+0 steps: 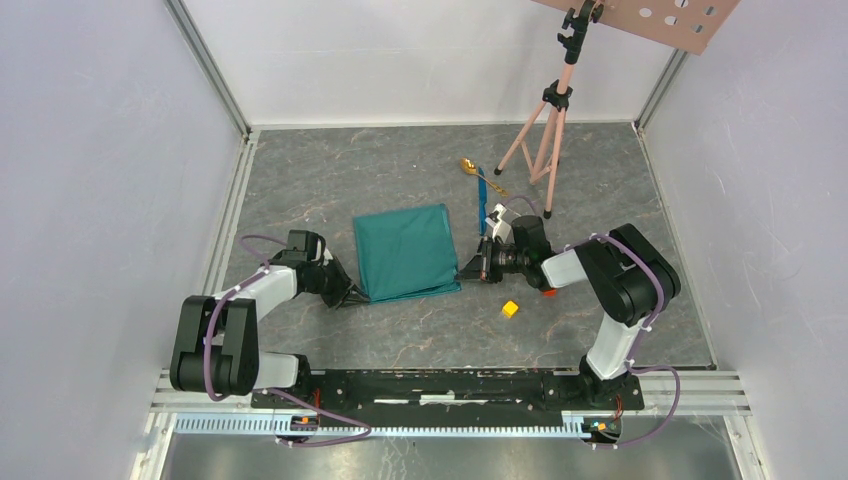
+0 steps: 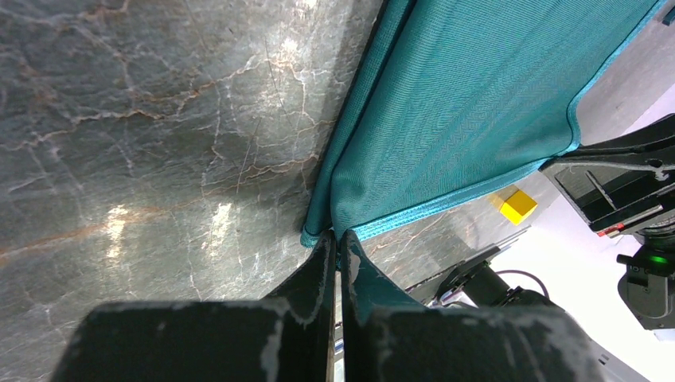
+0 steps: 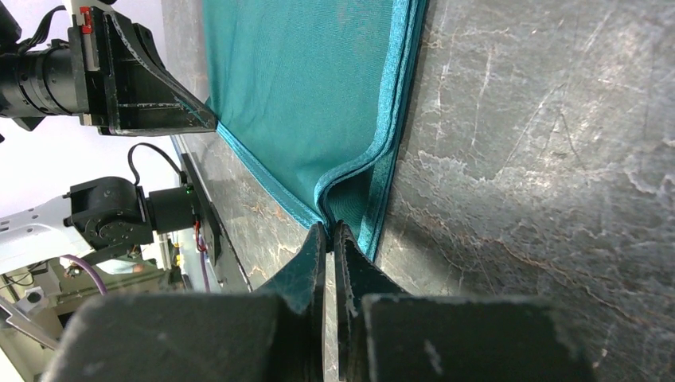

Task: Fold the napkin into a case and place the utensils inside
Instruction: Smooth out the square-folded napkin at the center of the board.

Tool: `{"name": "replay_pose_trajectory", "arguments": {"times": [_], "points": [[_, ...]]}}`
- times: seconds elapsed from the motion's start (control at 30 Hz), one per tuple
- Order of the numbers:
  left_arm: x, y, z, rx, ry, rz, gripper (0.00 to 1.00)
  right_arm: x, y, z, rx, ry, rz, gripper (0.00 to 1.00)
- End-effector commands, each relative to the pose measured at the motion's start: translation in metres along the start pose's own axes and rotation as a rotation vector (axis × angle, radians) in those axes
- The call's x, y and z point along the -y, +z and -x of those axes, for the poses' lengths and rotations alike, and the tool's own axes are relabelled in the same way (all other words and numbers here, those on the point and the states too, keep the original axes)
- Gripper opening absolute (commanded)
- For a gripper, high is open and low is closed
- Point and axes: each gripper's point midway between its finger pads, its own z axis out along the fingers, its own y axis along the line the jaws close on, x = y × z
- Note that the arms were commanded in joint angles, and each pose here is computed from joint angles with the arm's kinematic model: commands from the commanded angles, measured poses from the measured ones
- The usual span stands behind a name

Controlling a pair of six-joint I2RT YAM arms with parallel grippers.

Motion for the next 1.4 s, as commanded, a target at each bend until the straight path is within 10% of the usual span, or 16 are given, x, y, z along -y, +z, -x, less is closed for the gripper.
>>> {"name": "replay_pose_trajectory", "arguments": {"times": [0.0, 0.7, 1.03, 1.37], "points": [[-0.005, 0.001, 0.002, 0.011, 0.008, 0.029, 0.06, -0.008, -0.004, 0.004, 0.024, -0.055, 0.006, 0.0], [-0.001, -0.008, 0.002, 0.034, 0.005, 0.034, 0.16, -0.004, -0.005, -0.012, -0.006, -0.082, -0.03, 0.02], [0.021, -0.039, -0.005, 0.082, 0.021, -0.027, 0.41, 0.008, -0.027, -0.018, -0.095, -0.232, -0.18, 0.33], [0.067, -0.029, 0.014, 0.043, 0.106, -0.151, 0.44, -0.047, -0.015, 0.016, -0.035, -0.355, -0.04, 0.49]]}}
